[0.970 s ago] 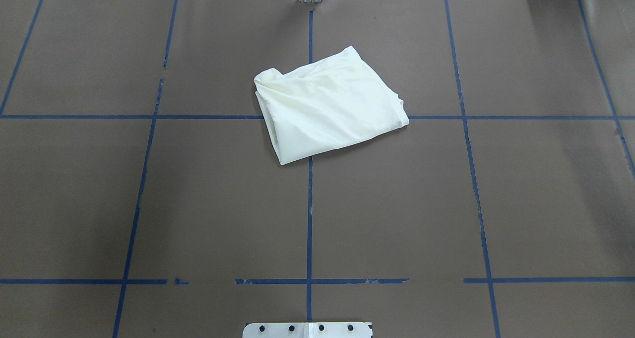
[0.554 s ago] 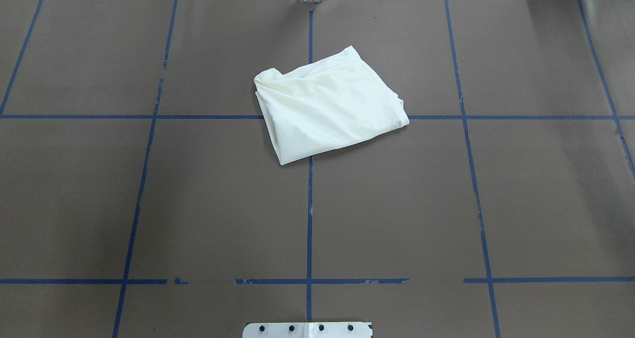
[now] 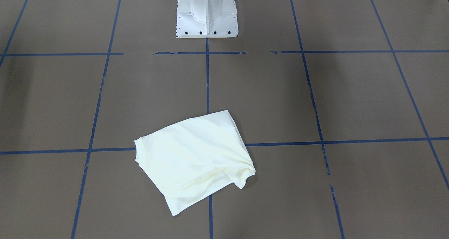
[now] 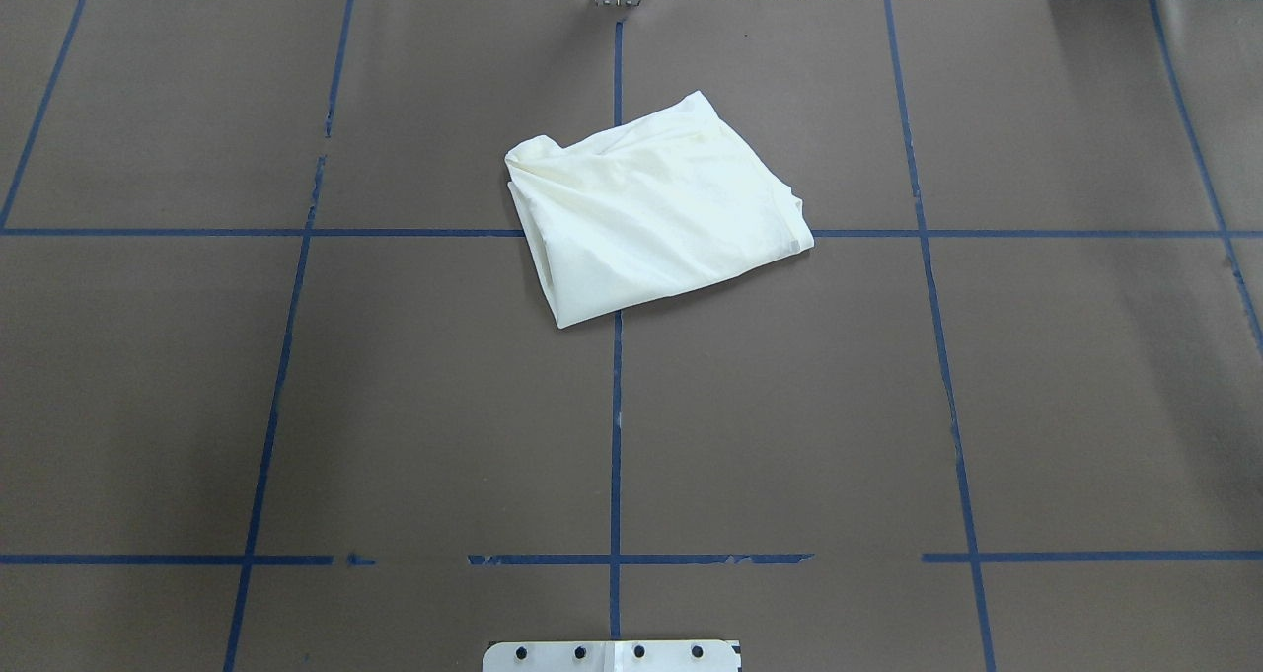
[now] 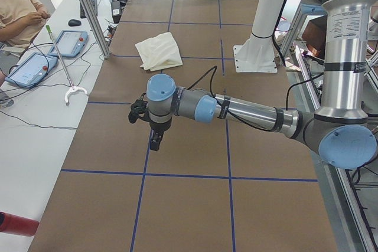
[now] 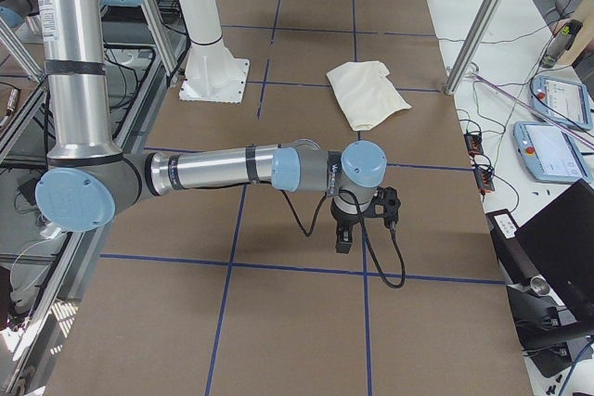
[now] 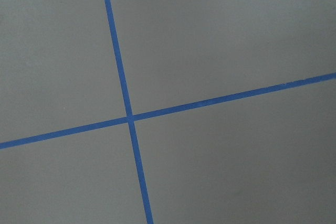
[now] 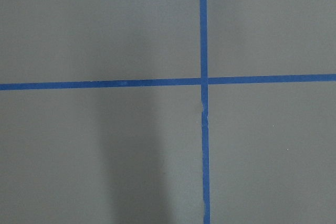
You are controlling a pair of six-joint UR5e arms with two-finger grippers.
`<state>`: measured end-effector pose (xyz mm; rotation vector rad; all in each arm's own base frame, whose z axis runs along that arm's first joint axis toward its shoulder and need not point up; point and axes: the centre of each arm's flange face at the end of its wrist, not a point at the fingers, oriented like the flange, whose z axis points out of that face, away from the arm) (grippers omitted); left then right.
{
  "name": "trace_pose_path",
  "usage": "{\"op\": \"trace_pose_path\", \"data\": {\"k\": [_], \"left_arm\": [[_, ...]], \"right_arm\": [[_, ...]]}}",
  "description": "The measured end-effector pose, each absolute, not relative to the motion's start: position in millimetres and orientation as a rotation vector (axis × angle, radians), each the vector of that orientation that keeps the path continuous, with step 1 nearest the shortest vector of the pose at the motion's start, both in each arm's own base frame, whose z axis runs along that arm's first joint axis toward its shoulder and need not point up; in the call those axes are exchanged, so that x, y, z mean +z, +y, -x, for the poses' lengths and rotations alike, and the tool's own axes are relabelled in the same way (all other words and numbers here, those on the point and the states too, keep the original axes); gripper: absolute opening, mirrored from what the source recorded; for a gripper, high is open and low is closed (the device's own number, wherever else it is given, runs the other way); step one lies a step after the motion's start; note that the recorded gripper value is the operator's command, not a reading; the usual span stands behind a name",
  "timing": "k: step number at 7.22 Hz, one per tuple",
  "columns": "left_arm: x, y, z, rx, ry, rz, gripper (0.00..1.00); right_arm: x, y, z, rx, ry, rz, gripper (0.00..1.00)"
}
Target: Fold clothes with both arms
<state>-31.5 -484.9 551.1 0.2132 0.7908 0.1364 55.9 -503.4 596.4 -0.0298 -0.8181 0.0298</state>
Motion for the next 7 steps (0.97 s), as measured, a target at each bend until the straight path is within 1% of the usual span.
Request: {"op": "trace_pose_path", "data": {"k": [4,7], "left_arm": [[571,-474,33,0.108,0.789,-0.146,1.00],[572,-471,33,0.086,0.788,-0.090,1.00]], "right_arm": [[595,-503,-54,0.026,-0.821,0.029,1.00],[596,-500,-47,0.014,-0.820,0.042,1.00]]}}
